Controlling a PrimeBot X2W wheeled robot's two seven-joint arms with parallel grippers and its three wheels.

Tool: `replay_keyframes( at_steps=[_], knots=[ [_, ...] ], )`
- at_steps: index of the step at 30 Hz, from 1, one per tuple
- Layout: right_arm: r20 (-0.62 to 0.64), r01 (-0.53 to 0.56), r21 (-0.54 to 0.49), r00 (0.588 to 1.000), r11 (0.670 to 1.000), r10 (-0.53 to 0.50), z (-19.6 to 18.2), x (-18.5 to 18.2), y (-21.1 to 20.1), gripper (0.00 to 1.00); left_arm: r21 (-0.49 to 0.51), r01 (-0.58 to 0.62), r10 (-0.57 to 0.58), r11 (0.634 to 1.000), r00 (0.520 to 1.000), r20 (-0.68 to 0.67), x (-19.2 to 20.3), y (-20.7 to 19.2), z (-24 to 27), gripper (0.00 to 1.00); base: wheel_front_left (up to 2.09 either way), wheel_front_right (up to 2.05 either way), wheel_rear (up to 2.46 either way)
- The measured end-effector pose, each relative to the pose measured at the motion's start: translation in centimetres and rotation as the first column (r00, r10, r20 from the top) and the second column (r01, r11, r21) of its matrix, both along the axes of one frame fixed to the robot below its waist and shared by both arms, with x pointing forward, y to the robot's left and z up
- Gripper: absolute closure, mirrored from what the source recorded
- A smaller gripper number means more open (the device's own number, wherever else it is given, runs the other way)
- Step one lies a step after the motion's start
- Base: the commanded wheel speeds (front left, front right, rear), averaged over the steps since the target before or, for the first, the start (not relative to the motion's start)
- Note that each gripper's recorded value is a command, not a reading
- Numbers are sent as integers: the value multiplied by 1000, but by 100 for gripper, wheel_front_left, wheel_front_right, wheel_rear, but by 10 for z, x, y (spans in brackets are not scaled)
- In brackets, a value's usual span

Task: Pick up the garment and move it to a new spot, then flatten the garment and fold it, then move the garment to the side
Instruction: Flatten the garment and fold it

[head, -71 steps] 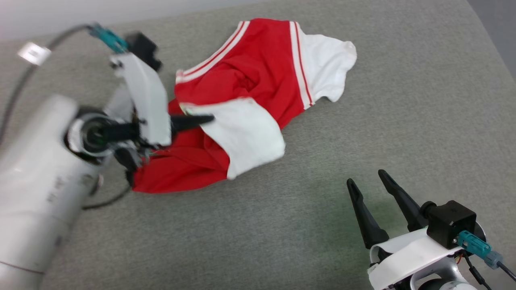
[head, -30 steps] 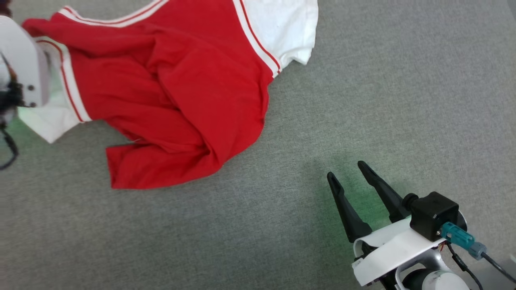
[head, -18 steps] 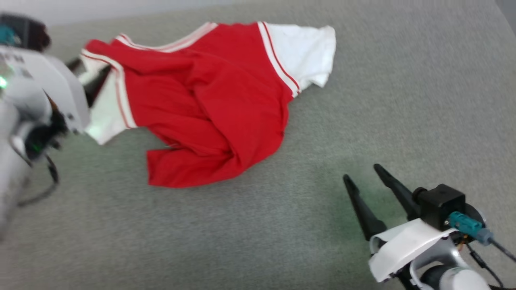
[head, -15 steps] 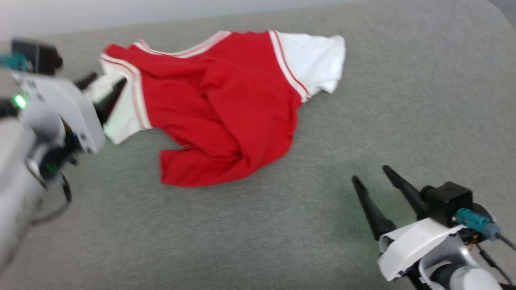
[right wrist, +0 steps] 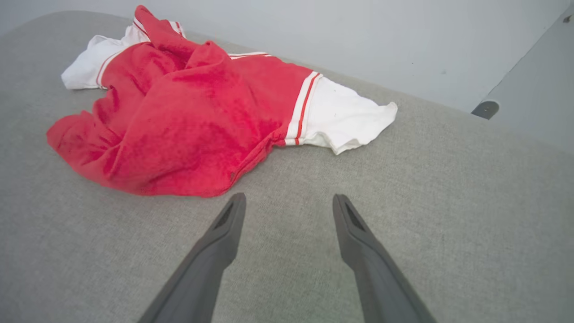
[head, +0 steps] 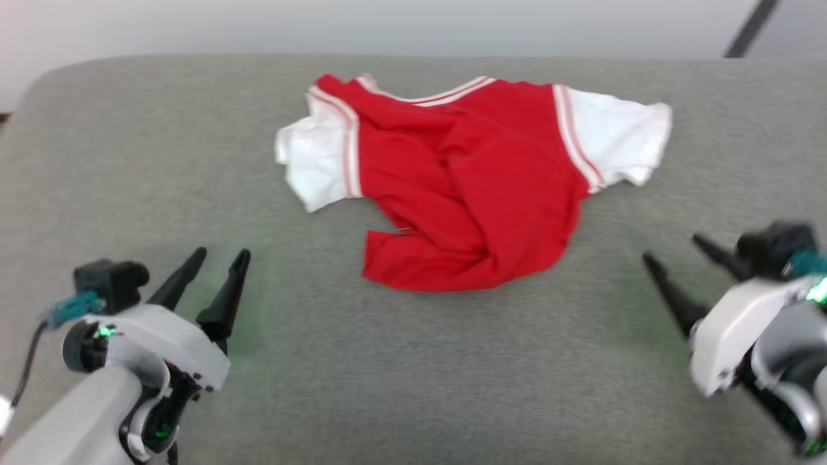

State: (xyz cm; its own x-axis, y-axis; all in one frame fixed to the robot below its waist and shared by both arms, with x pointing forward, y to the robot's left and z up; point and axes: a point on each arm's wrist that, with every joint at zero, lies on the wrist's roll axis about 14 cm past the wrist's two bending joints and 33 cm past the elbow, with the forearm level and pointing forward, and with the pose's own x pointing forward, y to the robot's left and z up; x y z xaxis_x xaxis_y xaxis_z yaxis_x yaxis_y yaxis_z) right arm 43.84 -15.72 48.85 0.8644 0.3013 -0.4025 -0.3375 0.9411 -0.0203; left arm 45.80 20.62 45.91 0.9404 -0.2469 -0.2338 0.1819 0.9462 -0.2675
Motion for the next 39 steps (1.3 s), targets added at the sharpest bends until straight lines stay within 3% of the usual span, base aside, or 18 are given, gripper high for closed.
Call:
replay_keyframes(
  at_steps=[6, 14, 25, 30, 37, 38, 39],
  knots=[
    [-19, -34, -67, 999, 997, 33, 22, 54, -5, 0, -17, -139, 140, 990, 979, 147, -16, 27, 31, 0, 0, 0, 0],
    [-113, -5, -177, 993, 984, -15, 19, 133, -30, 0, 4, -163, 157, 987, 956, 249, -16, 34, 35, 0, 0, 0, 0],
    [-290, -43, -221, 957, 974, -23, -42, 210, -9, 0, 51, -233, 221, 971, 960, 172, -7, 56, -14, 0, 0, 0, 0],
    [-408, -98, -246, 913, 964, -11, -93, 219, 4, 0, 74, -238, 223, 968, 960, 171, 1, 62, -21, 0, 0, 0, 0],
    [-472, -112, -210, 881, 971, 0, -116, 232, 15, 0, 105, -246, 223, 964, 955, 194, 2, 70, -15, 0, 0, 0, 0],
    [-471, -111, -208, 882, 972, 0, -116, 233, 16, 26, 107, -245, 221, 964, 955, 196, 2, 71, -14, 0, 0, 0, 0],
    [-471, -111, -208, 882, 972, 0, -116, 233, 16, 59, 106, -243, 219, 964, 955, 198, 2, 70, -14, 0, 0, 0, 0]
  ],
)
